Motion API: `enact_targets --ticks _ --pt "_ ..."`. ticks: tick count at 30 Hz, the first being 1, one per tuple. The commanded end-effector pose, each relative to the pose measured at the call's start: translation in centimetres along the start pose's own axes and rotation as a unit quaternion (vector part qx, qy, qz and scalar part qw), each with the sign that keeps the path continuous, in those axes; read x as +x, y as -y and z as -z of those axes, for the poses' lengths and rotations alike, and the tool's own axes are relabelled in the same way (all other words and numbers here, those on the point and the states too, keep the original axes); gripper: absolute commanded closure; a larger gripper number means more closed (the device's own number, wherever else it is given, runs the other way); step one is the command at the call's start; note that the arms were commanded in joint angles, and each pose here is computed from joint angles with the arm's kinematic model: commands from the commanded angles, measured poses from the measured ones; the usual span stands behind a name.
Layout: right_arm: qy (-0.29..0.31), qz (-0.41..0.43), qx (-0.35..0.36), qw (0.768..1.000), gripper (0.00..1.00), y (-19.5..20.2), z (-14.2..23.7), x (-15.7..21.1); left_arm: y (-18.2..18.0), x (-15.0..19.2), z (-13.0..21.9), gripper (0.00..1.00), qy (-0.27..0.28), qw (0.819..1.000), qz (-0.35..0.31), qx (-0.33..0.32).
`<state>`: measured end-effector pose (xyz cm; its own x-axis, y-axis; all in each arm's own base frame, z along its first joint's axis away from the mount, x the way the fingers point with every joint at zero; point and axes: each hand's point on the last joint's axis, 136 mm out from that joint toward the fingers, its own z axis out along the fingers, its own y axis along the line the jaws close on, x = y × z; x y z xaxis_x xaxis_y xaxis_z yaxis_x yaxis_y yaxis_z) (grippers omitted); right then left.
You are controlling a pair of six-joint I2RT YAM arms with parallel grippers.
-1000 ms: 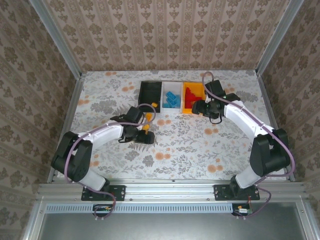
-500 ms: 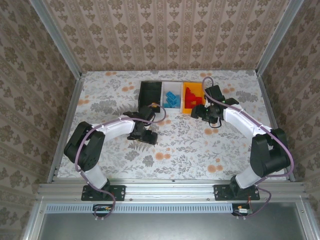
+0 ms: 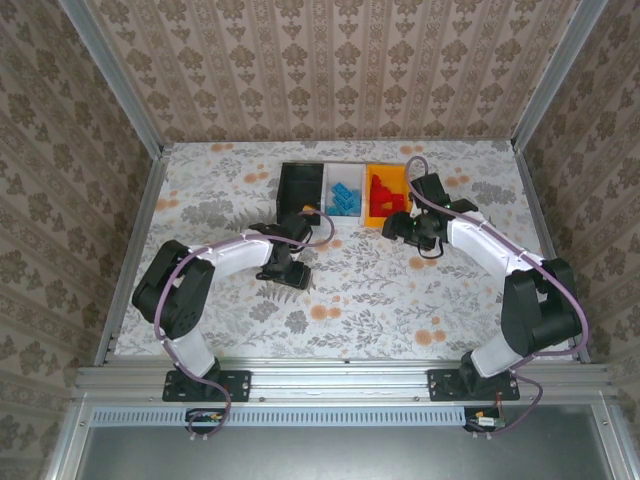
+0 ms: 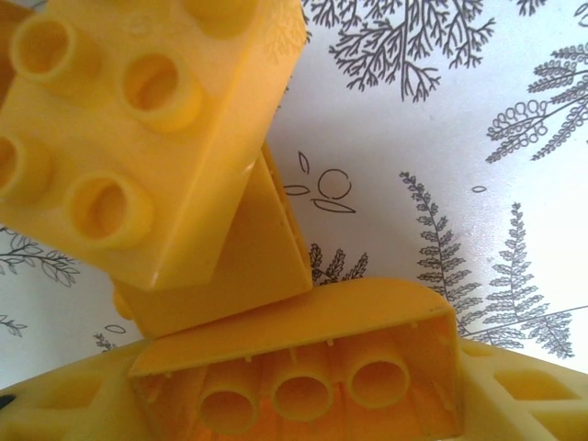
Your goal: Sort the legos into containers by color
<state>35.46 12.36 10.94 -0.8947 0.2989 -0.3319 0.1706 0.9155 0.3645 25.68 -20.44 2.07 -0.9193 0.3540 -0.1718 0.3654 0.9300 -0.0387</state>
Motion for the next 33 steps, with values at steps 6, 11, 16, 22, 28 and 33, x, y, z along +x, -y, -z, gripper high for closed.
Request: enact_targets --ticks 6,11,16,22,28,33 --pt "0.010 -0.008 -0.017 1.000 0.34 -0.4 0.5 0.3 2.7 -0.9 4.4 0.36 0.051 0.996 -0.013 0.066" --pt "0.006 -0.011 -0.016 1.000 0.34 -0.2 0.3 0.8 4.6 -3.7 9.1 0.36 0.110 0.986 -0.009 0.121" --pt "0.003 -0.012 -0.015 1.000 0.34 0.0 0.0 1.6 2.7 -8.7 13.7 0.36 0.165 0.978 0.000 0.129" --pt "-0.013 -0.013 -0.009 1.000 0.34 0.8 -0.7 3.9 -1.0 -15.9 16.4 0.36 0.216 0.971 0.010 0.106" --pt "-0.030 -0.012 -0.002 0.999 0.34 1.5 -1.2 6.6 -3.3 -21.1 14.1 0.36 0.214 0.973 0.025 0.087" --pt "-0.040 -0.007 0.004 0.999 0.33 1.8 -1.3 7.9 -3.9 -23.2 11.0 0.36 0.185 0.980 0.025 0.072"
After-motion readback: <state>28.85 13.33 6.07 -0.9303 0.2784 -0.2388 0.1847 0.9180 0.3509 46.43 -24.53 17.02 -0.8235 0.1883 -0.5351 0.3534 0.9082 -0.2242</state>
